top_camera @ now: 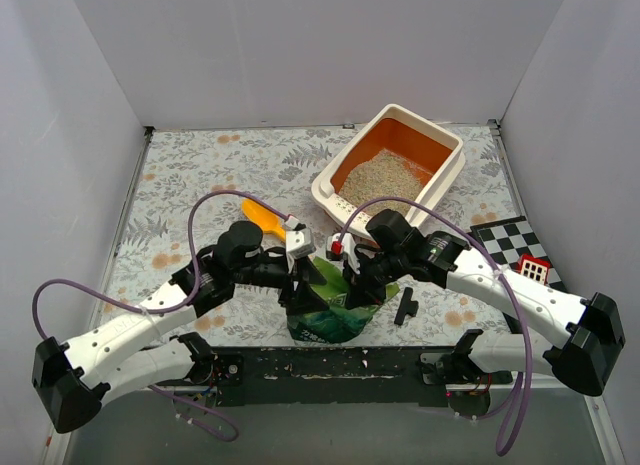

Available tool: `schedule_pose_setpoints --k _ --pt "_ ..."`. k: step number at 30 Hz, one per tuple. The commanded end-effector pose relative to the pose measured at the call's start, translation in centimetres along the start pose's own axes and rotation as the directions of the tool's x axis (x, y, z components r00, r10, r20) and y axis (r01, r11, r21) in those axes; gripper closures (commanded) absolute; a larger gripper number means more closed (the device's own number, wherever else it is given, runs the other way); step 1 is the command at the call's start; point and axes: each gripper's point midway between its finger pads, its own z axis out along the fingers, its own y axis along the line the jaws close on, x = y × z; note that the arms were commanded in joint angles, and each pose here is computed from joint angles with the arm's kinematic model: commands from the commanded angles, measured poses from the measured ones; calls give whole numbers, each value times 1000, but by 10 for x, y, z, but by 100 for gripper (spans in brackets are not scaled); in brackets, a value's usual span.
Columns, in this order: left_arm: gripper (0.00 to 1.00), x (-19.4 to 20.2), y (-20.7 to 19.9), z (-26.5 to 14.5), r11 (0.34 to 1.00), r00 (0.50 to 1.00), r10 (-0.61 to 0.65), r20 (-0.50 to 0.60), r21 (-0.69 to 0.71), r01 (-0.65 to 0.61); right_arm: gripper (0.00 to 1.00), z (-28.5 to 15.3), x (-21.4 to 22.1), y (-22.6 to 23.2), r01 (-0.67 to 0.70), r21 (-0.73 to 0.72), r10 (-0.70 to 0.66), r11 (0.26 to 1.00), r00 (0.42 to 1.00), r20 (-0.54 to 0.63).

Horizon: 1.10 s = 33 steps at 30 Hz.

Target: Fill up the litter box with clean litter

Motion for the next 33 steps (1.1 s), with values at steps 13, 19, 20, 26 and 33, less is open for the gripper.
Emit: schedule_pose_setpoints --k 13,19,20,26,33 --pt "100 65 48 14 973 984 77 -159 -202 -109 99 -6 5 4 -47 -17 47 999 999 26" --pt "100 5 65 -14 892 972 227 -67 -387 -235 99 -10 -30 -19 -26 87 19 996 997 81" --pt "100 -1 69 -18 882 969 239 -68 -401 -246 99 -12 -37 -24 -26 113 16 993 996 91" --pt "100 -46 76 -35 881 960 281 25 -404 -247 99 -30 -75 -31 -8 187 -25 982 985 171" --pt "100 12 70 -17 949 983 177 45 -273 -158 99 0 -42 -36 -46 126 31 991 992 119"
